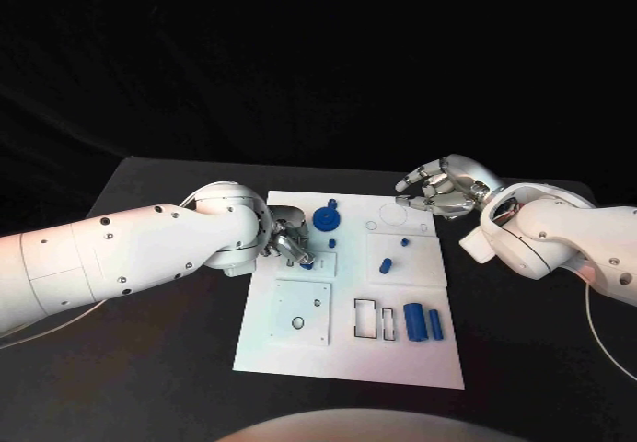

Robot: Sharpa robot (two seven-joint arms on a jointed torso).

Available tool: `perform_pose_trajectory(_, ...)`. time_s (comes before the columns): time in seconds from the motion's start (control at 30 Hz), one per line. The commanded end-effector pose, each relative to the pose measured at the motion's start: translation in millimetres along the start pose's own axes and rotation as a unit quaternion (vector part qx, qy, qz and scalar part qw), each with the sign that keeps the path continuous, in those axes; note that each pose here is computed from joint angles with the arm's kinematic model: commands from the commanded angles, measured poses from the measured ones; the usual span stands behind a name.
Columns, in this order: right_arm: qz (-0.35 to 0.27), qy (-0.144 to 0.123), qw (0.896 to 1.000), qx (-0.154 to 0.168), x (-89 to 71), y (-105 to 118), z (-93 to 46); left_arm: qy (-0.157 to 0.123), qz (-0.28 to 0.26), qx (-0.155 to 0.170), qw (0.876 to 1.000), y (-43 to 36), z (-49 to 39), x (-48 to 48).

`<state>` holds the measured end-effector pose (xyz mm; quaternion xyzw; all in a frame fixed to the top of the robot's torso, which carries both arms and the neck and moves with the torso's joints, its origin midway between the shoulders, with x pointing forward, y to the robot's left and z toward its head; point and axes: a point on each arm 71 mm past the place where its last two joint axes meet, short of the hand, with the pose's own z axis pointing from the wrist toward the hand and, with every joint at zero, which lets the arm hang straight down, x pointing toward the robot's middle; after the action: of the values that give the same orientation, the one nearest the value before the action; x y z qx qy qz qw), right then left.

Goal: Assemble the parts on the task board

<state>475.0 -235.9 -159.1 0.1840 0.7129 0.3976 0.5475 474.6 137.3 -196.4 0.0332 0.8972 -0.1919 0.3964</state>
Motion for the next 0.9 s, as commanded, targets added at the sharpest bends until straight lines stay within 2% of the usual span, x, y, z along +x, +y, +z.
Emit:
perform_pose_trajectory(0.03, -0.003, 0.005, 1.000, -0.004, 0.9, 0.5, -0.1, -0.016, -0.028, 0.007, 0.999, -1.8, -1.9, -1.8)
perform_pose_trajectory(0.4, -0.003, 0.004, 1.000, -0.003, 0.0, -0.3, -0.9, -0.037, -0.050, 0.006, 0.998, 4.1, -5.7, -2.9)
perform_pose_trajectory(0.9, -0.003, 0.004, 1.000, -0.003, -0.3, -1.0, -1.2, -0.048, -0.031, 0.001, 0.998, 7.2, -3.9, 2.1)
